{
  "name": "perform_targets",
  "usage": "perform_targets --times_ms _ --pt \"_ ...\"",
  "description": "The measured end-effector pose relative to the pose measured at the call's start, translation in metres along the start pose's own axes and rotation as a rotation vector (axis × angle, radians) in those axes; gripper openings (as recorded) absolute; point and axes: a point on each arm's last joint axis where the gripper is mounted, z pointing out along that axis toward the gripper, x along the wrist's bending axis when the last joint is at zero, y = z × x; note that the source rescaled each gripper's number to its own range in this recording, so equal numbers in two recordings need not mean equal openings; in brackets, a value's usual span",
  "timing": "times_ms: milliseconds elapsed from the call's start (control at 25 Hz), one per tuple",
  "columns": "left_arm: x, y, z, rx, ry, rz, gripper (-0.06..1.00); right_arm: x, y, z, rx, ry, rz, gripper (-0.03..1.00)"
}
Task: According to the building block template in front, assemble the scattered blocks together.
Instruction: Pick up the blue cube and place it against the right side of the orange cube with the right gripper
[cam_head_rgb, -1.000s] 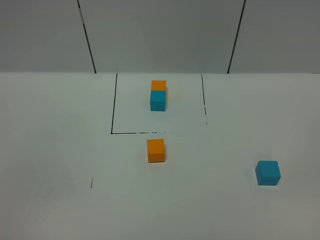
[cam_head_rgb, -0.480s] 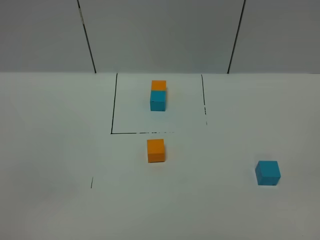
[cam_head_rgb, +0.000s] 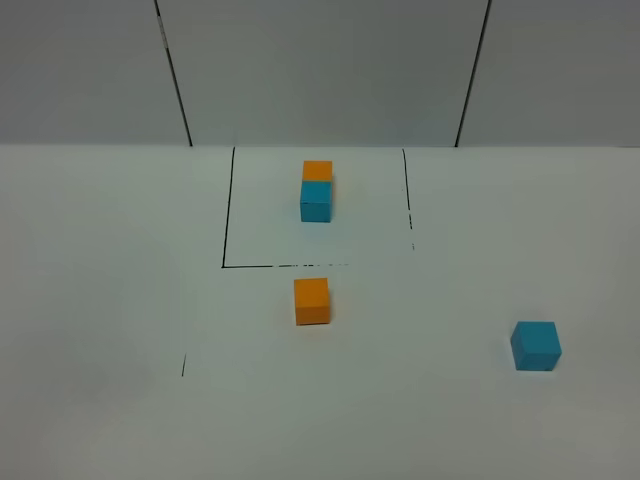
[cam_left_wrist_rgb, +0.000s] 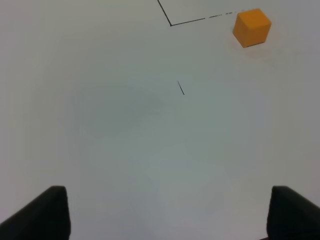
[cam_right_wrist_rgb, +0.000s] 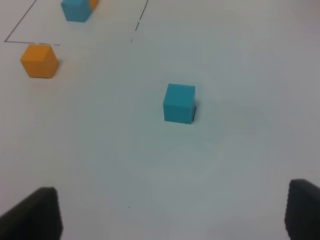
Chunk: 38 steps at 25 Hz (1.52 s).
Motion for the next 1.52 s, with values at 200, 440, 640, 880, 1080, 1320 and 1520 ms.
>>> perform_targets --times_ms 200,440,640,880,1080,1320,1520 --pt "0.0 0.0 0.0 0.0 0.0 0.0 0.68 0.0 0.0 0.0 0.0 0.0 0.0 0.78" --pt "0.0 0.0 0.0 0.0 0.0 0.0 0.68 0.0 0.0 0.0 0.0 0.0 0.0 0.78" --pt "0.0 0.0 0.0 0.0 0.0 0.002 0.68 0.0 0.0 0.0 0.0 0.0 0.0 0.78" --pt "0.0 -0.0001 -0.0001 -0.001 0.0 0.002 0.68 0.0 0.0 0.0 0.0 0.0 0.0 0.78" --pt "0.0 -0.0001 -0.0001 -0.001 0.0 0.002 0.68 0.0 0.0 0.0 0.0 0.0 0.0 0.78" --pt "-0.0006 -0.0007 -0.0008 -0.01 0.026 -0.012 0.68 0.0 0.0 0.0 0.0 0.0 0.0 0.78" --pt "-0.0014 0.0001 0.0003 -0.009 0.095 -0.058 0.68 0.0 0.0 0.0 0.0 0.0 0.0 0.78"
